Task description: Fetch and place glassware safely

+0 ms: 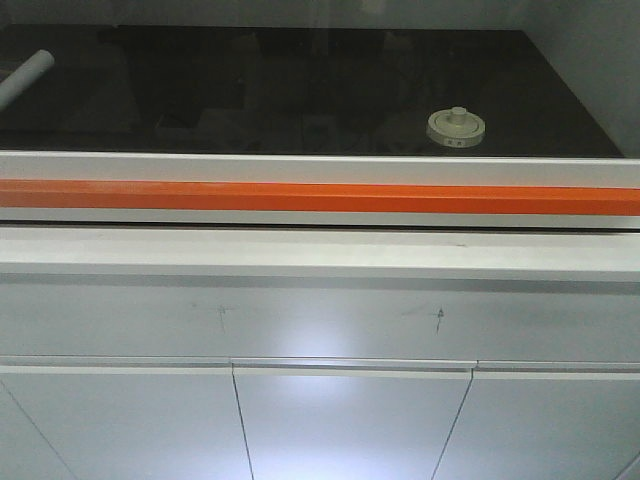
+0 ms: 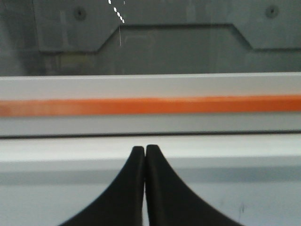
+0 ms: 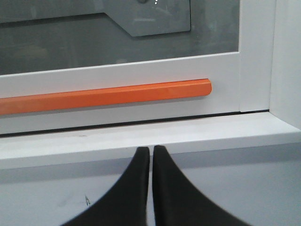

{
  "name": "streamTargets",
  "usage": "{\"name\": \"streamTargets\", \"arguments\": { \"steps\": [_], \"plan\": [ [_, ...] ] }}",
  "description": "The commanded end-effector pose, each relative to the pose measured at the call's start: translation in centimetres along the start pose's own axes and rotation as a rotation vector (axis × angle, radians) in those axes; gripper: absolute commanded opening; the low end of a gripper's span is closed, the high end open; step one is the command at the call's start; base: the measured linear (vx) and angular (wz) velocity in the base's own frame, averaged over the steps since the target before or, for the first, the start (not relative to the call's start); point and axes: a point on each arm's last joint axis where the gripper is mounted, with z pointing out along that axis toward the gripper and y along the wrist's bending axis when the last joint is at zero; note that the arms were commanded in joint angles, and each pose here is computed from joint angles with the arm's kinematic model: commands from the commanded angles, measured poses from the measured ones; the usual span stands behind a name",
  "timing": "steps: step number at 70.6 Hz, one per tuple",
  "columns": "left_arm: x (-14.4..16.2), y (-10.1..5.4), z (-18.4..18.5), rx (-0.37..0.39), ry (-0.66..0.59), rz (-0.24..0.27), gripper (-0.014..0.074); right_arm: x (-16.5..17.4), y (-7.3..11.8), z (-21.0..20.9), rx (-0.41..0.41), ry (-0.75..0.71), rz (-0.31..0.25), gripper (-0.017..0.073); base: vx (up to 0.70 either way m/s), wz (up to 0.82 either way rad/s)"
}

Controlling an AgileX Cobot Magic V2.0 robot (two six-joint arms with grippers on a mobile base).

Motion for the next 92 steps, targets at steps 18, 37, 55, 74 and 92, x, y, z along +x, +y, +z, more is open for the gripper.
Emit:
{"name": "streamTargets", "arguments": {
  "steps": [18, 37, 55, 74, 92],
  "plan": [
    [-7.0, 0.2, -0.9, -0.011, -0.375, -0.023, -0.0007, -6.1, 0.6, -1.2, -0.051, -0.333, -0.001, -0.0001, 0.0, 0.0],
    [-17.0, 0.1, 1.5, -0.004, -0.376, -0.004, -0.0007, -15.4, 1.1, -1.6, -0.044, -0.424, -0.006, -0.0001, 0.0, 0.0],
    [-21.7, 0.0, 7.6, 0.004, -0.239, -0.007, -0.0007, -19.9, 1.4, 3.0, -0.045, -0.358, -0.009, -0.0001, 0.0, 0.0],
    [-20.8, -0.1, 10.5, 0.003, -0.161, -0.004, -0.0007, -18.7, 1.4, 7.7, -0.056, -0.257, 0.014, -0.0001, 0.0, 0.0],
    [-19.6, -0.1, 10.7, 0.008, -0.069, 0.022, -0.0007, -17.8, 1.4, 8.7, -0.045, -0.188, -0.021, -0.0001, 0.0, 0.0]
  ]
}}
